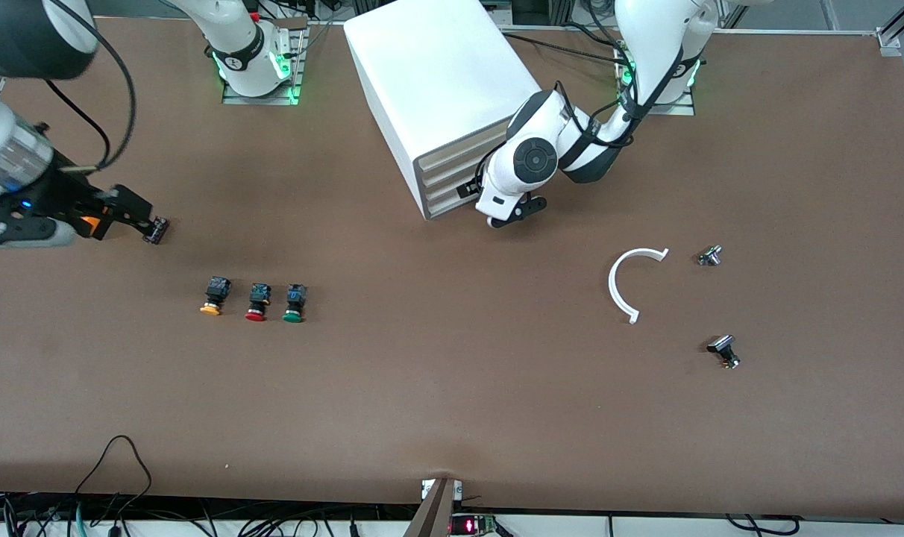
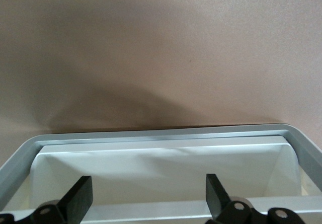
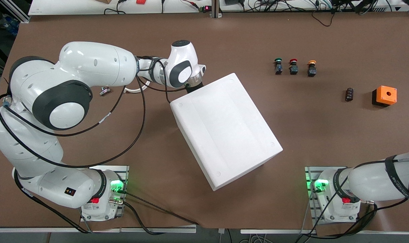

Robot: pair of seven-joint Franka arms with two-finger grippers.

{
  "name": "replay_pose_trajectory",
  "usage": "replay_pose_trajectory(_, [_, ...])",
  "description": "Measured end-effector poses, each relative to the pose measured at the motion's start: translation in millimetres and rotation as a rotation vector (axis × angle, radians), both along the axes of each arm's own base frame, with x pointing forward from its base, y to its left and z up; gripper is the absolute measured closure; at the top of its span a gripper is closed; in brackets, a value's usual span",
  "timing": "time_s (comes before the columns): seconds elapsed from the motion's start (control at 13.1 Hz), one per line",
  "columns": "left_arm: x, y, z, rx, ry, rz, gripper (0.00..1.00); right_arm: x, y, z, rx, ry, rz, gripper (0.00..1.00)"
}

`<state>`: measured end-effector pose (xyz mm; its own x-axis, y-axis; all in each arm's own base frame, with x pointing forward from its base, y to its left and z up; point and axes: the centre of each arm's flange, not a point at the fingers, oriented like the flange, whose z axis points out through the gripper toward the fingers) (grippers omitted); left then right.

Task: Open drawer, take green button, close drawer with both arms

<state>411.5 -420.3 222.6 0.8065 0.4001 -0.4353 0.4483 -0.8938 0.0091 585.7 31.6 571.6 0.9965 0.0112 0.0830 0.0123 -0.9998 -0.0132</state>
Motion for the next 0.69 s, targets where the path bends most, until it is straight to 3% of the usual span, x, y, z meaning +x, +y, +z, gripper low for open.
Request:
replay_pose_trajectory(0.15, [10, 5, 8, -0.009, -0.014, 0.010, 0.00, -14, -15, 17, 0.004, 0.009, -0.022, 0.00])
replay_pose_trajectory(0.3, [36, 24, 31, -0.014, -0.030, -0.008, 0.00, -24, -20, 27, 0.004, 0.018, -0.030, 0.00])
replay_pose_trajectory(0.69, [110, 82, 130, 0.105, -0.098, -0.125, 0.00, -56, -27, 45, 0.000, 0.077, -0.115, 0.00])
